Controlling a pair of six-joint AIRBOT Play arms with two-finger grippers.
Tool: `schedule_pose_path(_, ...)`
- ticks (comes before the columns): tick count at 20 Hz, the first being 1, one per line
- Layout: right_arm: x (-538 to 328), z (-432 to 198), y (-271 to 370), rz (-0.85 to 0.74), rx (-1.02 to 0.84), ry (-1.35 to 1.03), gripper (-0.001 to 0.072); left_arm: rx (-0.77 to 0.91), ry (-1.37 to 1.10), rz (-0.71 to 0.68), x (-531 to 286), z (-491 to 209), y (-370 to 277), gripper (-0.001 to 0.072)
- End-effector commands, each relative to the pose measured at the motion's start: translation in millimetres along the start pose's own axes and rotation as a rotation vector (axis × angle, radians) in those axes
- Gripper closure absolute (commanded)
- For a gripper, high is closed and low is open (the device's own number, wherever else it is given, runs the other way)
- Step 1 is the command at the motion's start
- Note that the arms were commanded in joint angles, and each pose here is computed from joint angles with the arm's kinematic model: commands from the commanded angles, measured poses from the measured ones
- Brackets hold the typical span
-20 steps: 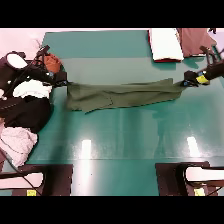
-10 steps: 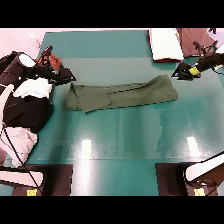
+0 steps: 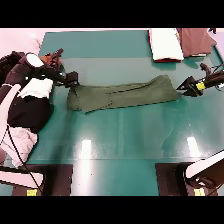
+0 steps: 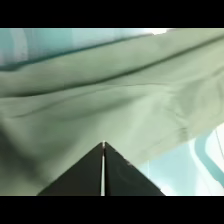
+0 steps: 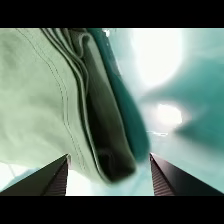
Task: Fold the shirts.
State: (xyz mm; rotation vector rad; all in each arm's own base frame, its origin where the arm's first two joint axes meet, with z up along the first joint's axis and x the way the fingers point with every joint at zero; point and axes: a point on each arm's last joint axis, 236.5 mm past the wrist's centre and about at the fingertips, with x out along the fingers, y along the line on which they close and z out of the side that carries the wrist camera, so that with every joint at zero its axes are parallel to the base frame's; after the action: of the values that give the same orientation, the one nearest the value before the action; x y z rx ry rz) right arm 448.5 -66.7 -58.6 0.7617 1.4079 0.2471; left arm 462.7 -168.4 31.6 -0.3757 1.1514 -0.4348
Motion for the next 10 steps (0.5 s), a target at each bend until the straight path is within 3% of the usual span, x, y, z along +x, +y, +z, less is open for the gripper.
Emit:
schedule_pose_path(1, 30, 2, 9, 0.087, 0.01, 0.028, 0.0125, 0.042, -0.021, -0.032, 16, -3, -38, 0.0679)
schedule_pose_path(2, 40, 2, 14, 0.089, -0.004, 0.046, 0.0137, 0.061, -0.019, -0.041, 22, -6, -49, 0.0679)
schedule_pose_path(3, 49, 3, 22, 0.088, -0.028, 0.064, 0.0202, 0.077, -0.017, -0.048, 26, -9, -57, 0.0679)
schedule_pose_path(5, 54, 8, 37, 0.086, -0.077, 0.068, 0.0543, 0.076, -0.034, -0.06, 36, -9, -72, 0.068)
schedule_pose_path(6, 51, 12, 47, 0.086, -0.114, 0.057, 0.0656, 0.061, -0.052, -0.063, 43, -7, -76, 0.068)
schedule_pose_path(7, 44, 16, 60, 0.084, -0.161, 0.048, 0.0699, 0.051, -0.069, -0.072, 51, -4, -82, 0.068)
schedule_pose_path(10, 4, 19, 107, 0.088, -0.292, 0.011, 0.0699, 0.041, -0.058, -0.098, 81, -5, -94, 0.068)
